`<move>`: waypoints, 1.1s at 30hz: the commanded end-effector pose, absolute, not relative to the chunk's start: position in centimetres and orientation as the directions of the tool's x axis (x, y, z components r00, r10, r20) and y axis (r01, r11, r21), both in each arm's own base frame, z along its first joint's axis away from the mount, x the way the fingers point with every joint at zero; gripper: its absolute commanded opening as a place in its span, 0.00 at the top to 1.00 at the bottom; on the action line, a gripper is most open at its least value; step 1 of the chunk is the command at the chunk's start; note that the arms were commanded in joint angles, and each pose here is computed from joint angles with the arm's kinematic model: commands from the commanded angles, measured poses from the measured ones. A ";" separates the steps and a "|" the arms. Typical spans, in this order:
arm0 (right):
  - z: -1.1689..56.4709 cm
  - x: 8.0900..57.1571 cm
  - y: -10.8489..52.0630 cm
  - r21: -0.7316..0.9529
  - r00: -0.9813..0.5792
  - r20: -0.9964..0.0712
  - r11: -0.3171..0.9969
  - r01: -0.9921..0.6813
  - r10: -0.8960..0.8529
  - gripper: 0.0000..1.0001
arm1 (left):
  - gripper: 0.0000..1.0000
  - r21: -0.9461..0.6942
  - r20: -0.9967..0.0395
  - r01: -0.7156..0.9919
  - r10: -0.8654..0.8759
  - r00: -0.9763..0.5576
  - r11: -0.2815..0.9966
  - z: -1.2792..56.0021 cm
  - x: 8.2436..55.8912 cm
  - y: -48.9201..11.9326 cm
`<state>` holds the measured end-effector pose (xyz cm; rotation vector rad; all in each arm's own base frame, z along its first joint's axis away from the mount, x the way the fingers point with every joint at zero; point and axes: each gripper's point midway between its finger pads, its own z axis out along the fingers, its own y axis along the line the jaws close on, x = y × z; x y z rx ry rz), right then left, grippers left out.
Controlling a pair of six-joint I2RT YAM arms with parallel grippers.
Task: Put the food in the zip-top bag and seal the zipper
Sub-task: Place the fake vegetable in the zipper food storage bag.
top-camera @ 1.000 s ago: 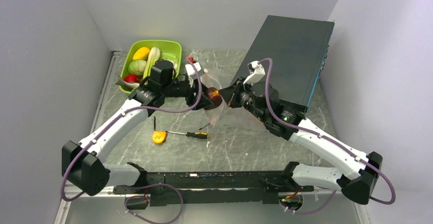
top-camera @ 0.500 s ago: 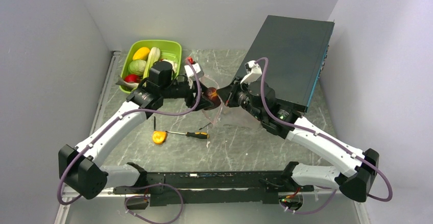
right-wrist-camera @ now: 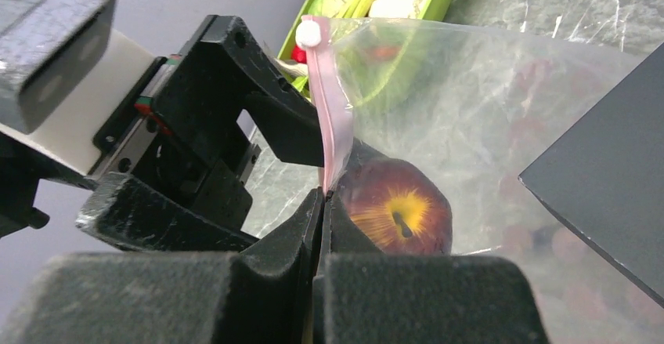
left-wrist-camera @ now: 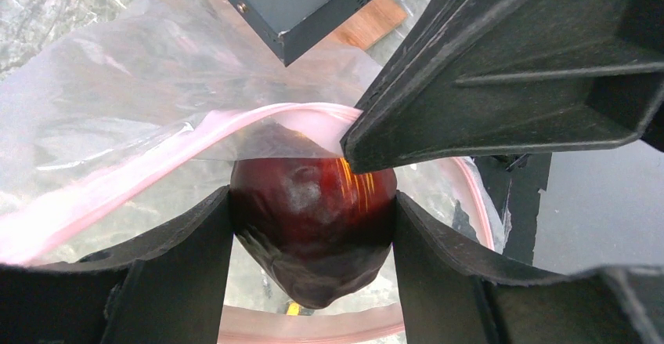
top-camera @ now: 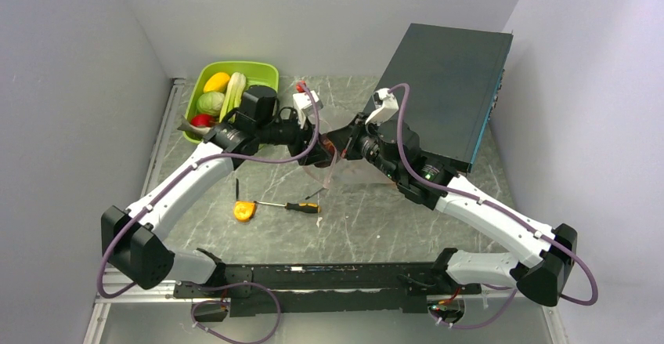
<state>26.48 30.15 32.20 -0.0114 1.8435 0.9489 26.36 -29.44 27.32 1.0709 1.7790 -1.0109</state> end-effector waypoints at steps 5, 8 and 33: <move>35.5 26.7 30.0 0.613 -0.422 -0.786 0.657 -0.438 0.452 1.00 | 0.10 -0.078 -0.973 0.953 0.185 -0.136 0.292 32.2 24.8 -28.7; 35.2 26.7 29.8 0.609 -0.421 -0.788 0.664 -0.433 0.449 1.00 | 0.05 -0.046 -0.978 0.954 0.182 -0.104 0.298 32.6 24.6 -28.3; 33.7 25.1 28.7 0.521 -0.412 -0.846 0.692 -0.500 0.339 1.00 | 0.01 0.079 -0.995 0.272 0.057 0.087 0.959 37.1 33.5 -9.5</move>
